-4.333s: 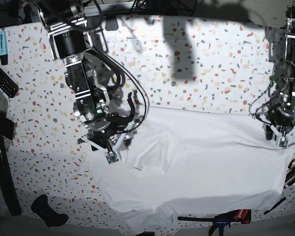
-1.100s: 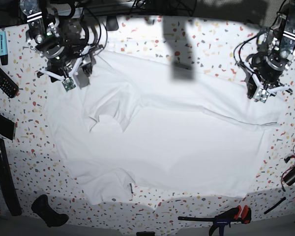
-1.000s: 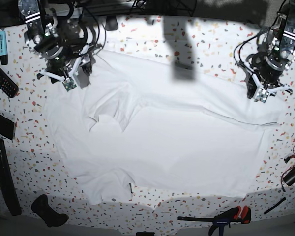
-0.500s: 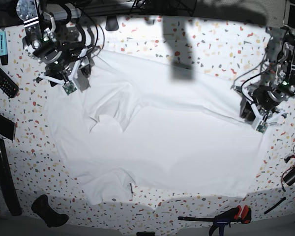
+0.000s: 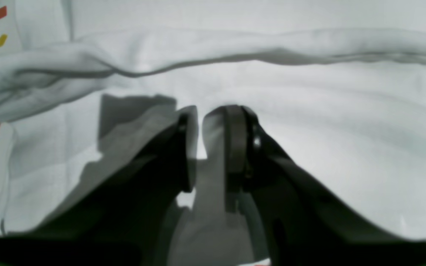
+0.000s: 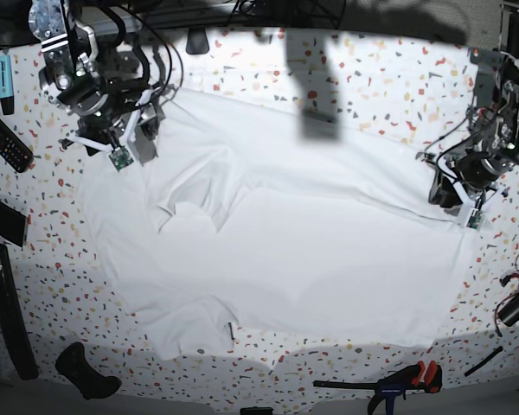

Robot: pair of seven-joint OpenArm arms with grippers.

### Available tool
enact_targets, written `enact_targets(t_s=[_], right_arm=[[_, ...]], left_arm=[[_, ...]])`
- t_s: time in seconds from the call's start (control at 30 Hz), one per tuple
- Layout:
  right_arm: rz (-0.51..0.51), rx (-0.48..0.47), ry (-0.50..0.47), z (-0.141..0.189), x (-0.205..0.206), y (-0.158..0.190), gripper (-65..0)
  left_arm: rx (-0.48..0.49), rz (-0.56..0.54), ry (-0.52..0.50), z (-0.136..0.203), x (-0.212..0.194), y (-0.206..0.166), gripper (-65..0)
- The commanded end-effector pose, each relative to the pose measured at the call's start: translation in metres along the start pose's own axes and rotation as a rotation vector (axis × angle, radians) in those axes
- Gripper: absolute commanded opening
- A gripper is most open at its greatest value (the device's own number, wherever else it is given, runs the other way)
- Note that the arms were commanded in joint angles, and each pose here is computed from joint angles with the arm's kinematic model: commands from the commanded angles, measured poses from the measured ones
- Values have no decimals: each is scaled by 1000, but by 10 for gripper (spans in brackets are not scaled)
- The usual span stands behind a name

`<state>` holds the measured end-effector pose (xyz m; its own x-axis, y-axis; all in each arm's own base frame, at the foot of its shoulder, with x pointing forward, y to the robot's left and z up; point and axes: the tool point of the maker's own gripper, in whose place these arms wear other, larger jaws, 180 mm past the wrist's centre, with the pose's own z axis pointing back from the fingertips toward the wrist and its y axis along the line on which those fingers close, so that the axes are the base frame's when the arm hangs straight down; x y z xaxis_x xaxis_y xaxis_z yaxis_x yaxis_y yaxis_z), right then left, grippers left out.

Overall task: Fold the T-shirt properly
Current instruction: 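Drag the shirt toward the robot with both grippers and release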

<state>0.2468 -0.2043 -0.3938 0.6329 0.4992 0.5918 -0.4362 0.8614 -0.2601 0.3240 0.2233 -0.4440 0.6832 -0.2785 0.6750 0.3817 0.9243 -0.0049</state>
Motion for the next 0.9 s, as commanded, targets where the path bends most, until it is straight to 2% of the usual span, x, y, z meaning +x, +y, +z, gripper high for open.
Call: enact_targets(t_s=[0.0, 0.3, 0.57, 0.87], right_arm=[[13, -14, -33, 3, 11, -7, -332], [14, -14, -17, 3, 8, -8, -332], [15, -13, -6, 3, 6, -7, -332], [27, -18, 25, 4, 0, -10, -332]], left_arm=[[11, -26, 171, 0, -38, -1, -525], [-8, -16, 173, 3, -47, -10, -525], [-45, -96, 136, 24, -43, -34, -525], [-33, -111, 218, 41, -85, -47, -525]])
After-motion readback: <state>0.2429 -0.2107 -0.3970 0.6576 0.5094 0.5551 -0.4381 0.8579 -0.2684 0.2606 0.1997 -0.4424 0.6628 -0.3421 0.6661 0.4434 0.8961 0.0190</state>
